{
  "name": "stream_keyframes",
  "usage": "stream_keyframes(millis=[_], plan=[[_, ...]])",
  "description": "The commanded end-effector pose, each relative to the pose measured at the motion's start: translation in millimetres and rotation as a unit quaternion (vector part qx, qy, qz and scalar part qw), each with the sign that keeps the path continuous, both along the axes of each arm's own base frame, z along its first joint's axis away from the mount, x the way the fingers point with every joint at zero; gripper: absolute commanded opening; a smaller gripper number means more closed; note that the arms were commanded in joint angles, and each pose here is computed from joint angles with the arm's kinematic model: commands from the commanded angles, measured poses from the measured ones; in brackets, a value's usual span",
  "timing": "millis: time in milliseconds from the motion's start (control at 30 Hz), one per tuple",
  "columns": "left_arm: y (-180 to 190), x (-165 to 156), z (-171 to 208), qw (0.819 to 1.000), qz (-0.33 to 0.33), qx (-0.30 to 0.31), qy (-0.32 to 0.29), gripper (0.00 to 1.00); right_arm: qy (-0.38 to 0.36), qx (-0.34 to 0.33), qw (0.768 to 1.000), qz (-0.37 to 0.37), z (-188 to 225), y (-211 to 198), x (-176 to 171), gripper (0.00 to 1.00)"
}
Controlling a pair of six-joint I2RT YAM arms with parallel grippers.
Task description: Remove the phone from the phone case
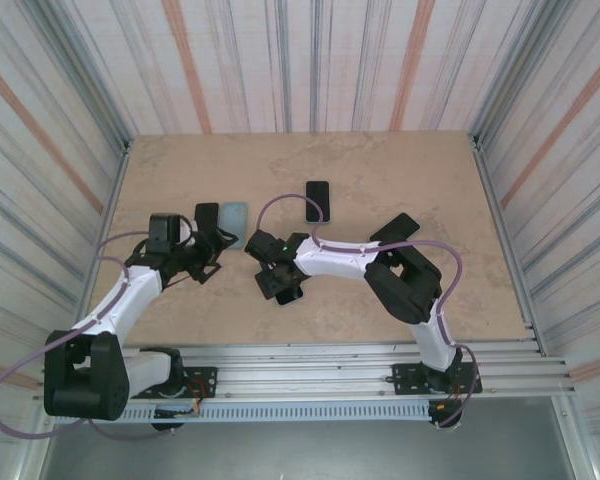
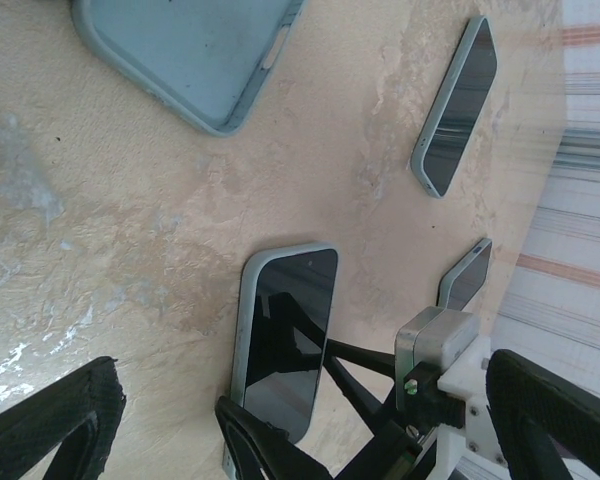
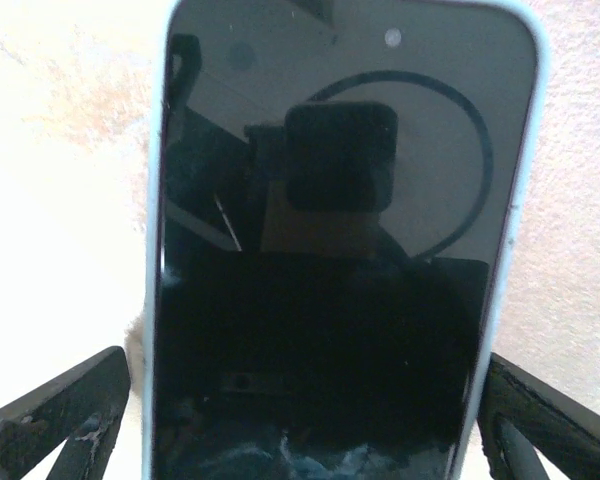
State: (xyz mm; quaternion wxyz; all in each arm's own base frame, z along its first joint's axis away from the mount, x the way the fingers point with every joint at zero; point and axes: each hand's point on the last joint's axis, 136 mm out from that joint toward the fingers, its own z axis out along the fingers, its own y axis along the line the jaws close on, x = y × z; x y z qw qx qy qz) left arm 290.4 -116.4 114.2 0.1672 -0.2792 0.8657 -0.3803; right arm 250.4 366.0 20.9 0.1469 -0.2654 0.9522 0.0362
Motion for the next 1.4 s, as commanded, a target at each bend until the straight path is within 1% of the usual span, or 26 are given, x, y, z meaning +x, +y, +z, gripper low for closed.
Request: stream_keyframes(millis=[0, 100, 233, 367, 567, 667, 700, 833, 967, 1033, 1233, 1367], plan=[[-2.0, -5.1, -0.7, 1.0, -0.003, -0.005, -0.004, 0.97, 0.008, -0.063, 0.998, 0.013, -12.3, -20.1, -7.4, 0.88], [-2.3, -5.2, -3.9, 1.0, -0.002, -0.007, -0.002, 0.97, 0.016, -0.08, 0.997, 0.012, -20.1, -26.5, -11.2, 0.87], [-2.4, -4.3, -5.9, 1.0, -0.002, -0.007, -0.003, 0.97, 0.019, -0.089, 0.996, 0.01, -25.8, -31.6, -11.6, 0.81], [-3.3, -3.4, -6.7, 1.0, -0.004, -0.008, -0.002, 0.96, 0.026, -0.071, 0.997, 0.003, -27.0, -28.0, -10.8, 0.76], [-7.1, 0.3, -2.5, 1.0, -0.014, -0.017, -0.009, 0.95, 0.035, -0.008, 0.999, -0.033, -13.9, -24.3, -2.0, 0.61], [-9.6, 3.9, 0.9, 1.0, -0.021, -0.018, -0.015, 0.94, 0.015, 0.025, 0.999, -0.036, 2.6, -19.2, 6.4, 0.47], [-11.5, 6.3, 3.3, 0.999, -0.024, -0.02, -0.021, 0.93, 0.007, 0.038, 0.999, -0.036, 9.0, -16.7, 9.4, 0.45], [-21.0, 15.2, 11.9, 0.998, -0.04, -0.027, -0.043, 0.9, -0.015, 0.088, 0.995, -0.046, 30.4, -10.8, 21.1, 0.44], [-34.4, 25.5, 25.7, 0.995, -0.066, -0.021, -0.076, 0.84, -0.024, 0.185, 0.98, -0.064, 60.5, 0.5, 32.1, 0.43], [-39.8, 29.4, 28.5, 0.993, -0.079, -0.014, -0.083, 0.82, -0.02, 0.224, 0.972, -0.065, 73.6, 5.9, 36.1, 0.43], [-58.2, 45.7, 42.2, 0.989, -0.109, -0.01, -0.103, 0.74, -0.03, 0.284, 0.957, -0.05, 105.2, 18.0, 40.4, 0.43], [-69.0, 53.1, 49.9, 0.985, -0.133, 0.012, -0.111, 0.7, -0.035, 0.311, 0.948, -0.053, 122.0, 18.5, 44.5, 0.43]])
